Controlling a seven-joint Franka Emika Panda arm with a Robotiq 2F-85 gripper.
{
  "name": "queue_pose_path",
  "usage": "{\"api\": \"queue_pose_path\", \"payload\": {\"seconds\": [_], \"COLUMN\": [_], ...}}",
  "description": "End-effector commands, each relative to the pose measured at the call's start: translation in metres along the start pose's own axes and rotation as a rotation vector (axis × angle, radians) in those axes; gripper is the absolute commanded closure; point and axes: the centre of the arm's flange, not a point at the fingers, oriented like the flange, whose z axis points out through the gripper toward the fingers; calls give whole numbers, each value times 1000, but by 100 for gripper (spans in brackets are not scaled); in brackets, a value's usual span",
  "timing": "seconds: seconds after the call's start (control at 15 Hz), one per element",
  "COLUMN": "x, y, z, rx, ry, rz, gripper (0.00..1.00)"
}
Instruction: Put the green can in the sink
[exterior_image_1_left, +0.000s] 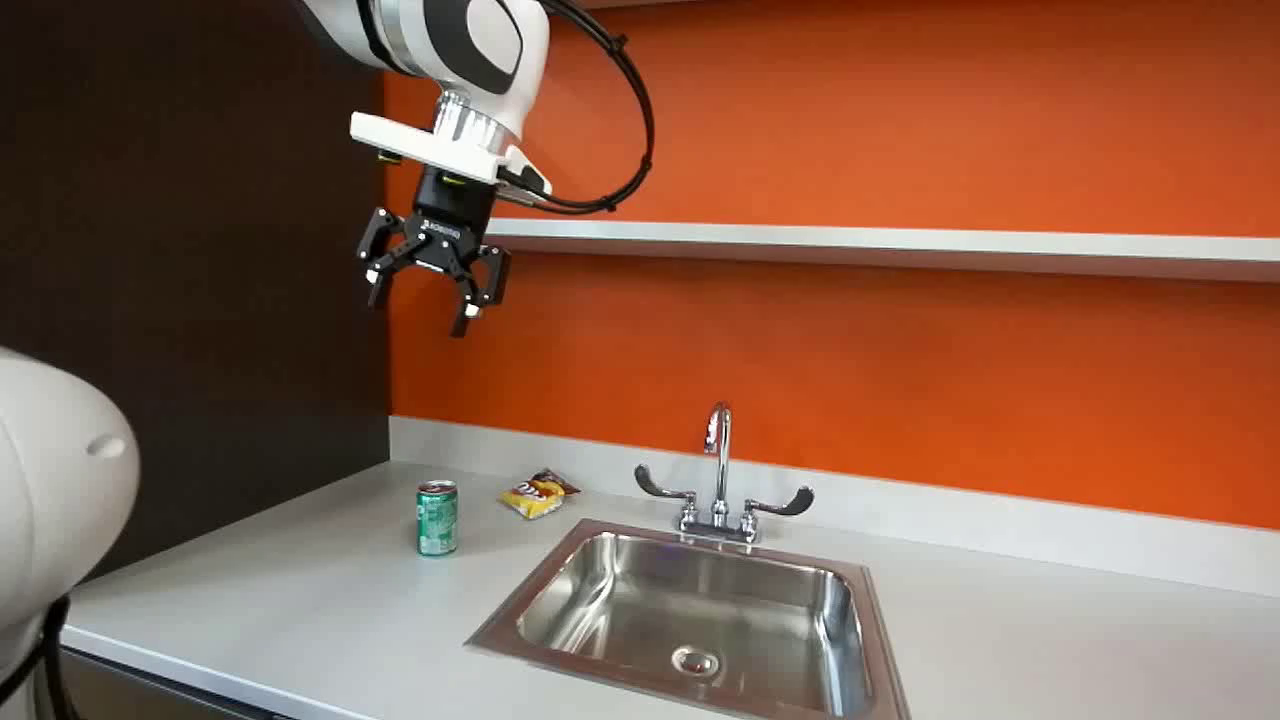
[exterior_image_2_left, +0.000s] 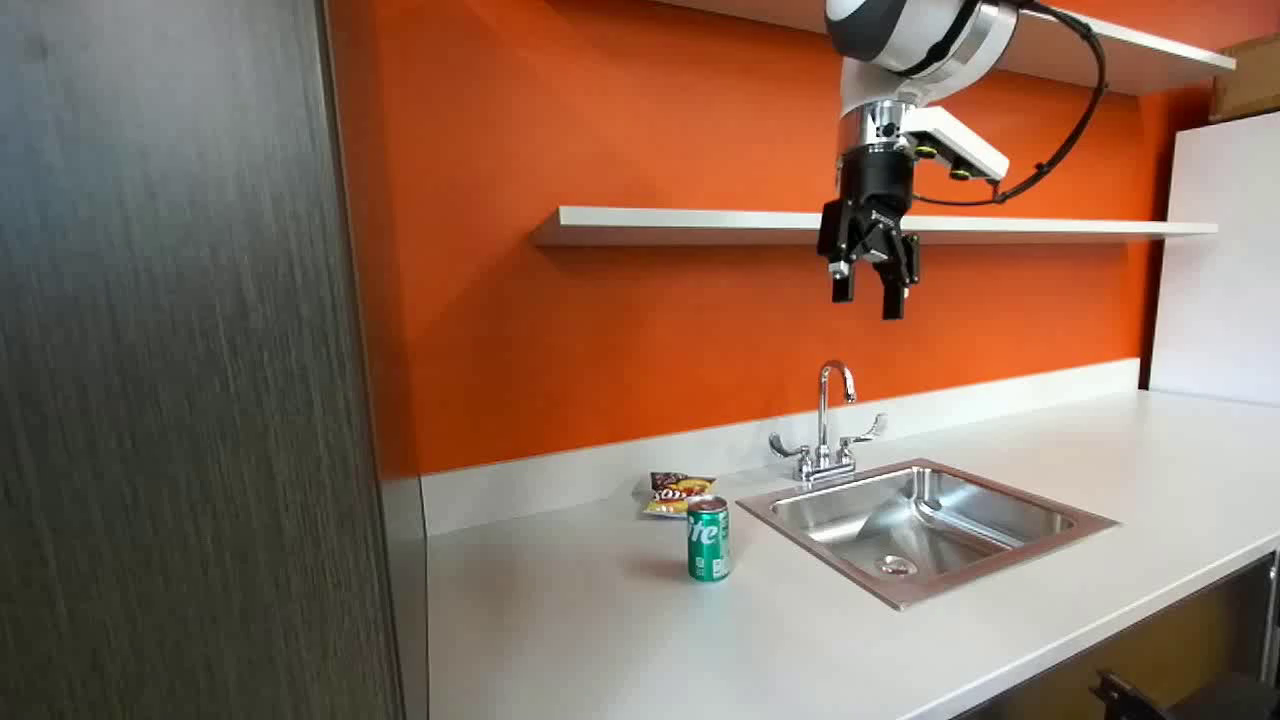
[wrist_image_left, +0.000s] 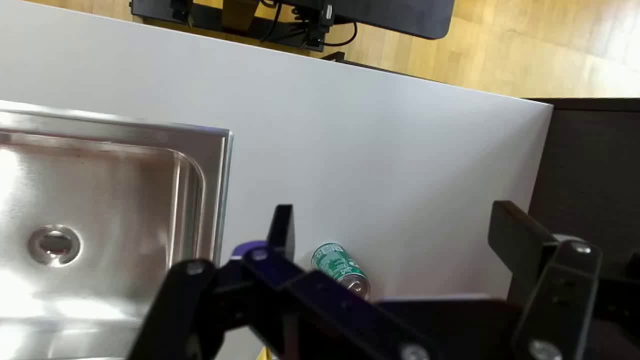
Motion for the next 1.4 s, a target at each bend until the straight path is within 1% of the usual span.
{"api": "queue_pose_path", "payload": {"seconds": [0.0, 0.13, 0.47, 0.73, 1.07, 1.33], "x": [0, 9, 43, 73, 105, 131], "y": [0, -4, -37, -63, -72, -66], "z": [0, 1, 17, 42, 81, 115], "rx": [0, -18, -93, -176, -271, -277], "ry": [0, 16, 94, 104, 72, 87], "rz": [0, 17, 175, 277, 341, 324], "gripper": [0, 0, 0, 0, 0, 0]}}
